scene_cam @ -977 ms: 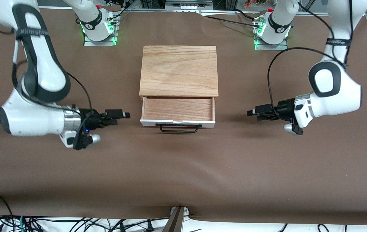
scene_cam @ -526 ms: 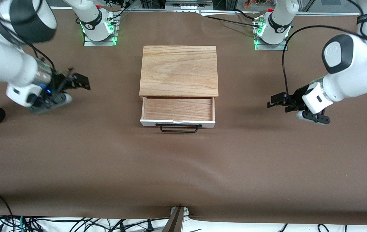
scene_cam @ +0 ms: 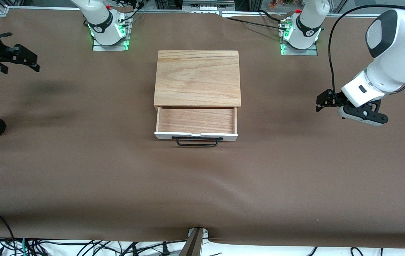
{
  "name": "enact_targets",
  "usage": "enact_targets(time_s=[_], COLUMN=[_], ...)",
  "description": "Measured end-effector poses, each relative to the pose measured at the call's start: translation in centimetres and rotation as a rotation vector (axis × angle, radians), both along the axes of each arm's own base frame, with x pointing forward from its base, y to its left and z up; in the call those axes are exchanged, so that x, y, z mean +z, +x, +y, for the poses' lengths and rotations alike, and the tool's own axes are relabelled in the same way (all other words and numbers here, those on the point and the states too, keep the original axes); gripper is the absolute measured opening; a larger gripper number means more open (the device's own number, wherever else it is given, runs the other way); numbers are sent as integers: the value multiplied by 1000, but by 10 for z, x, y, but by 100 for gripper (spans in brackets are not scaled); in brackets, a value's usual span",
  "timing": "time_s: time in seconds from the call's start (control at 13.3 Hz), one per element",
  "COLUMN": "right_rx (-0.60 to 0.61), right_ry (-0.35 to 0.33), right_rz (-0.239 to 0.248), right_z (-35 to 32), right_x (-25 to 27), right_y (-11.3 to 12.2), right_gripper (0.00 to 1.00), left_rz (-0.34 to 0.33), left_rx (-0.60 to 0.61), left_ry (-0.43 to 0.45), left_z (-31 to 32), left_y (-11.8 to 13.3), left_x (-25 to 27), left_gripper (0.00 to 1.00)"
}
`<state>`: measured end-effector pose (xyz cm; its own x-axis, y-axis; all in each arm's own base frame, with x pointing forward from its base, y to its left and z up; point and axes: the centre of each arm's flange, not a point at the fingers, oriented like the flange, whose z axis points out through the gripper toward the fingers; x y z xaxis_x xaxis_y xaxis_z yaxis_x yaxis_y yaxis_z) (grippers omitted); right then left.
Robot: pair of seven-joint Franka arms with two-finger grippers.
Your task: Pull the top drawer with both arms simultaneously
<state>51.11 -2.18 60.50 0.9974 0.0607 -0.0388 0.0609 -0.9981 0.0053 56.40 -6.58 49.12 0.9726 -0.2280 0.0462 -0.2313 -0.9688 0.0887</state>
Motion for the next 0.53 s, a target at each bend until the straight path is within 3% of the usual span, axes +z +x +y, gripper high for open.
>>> enact_targets(time_s=[0.3, 0.53], right_rx=[17, 17], right_ry=[1, -2], right_rz=[11, 7], right_z=[13, 16], right_x=[-10, -10], right_y=[14, 26], right_gripper=[100, 100], left_rz=[102, 132], left_rx=[109, 199], left_ry=[6, 12], left_z=[3, 4], left_y=[-16, -22], left_x=[44, 73], left_gripper=[100, 100])
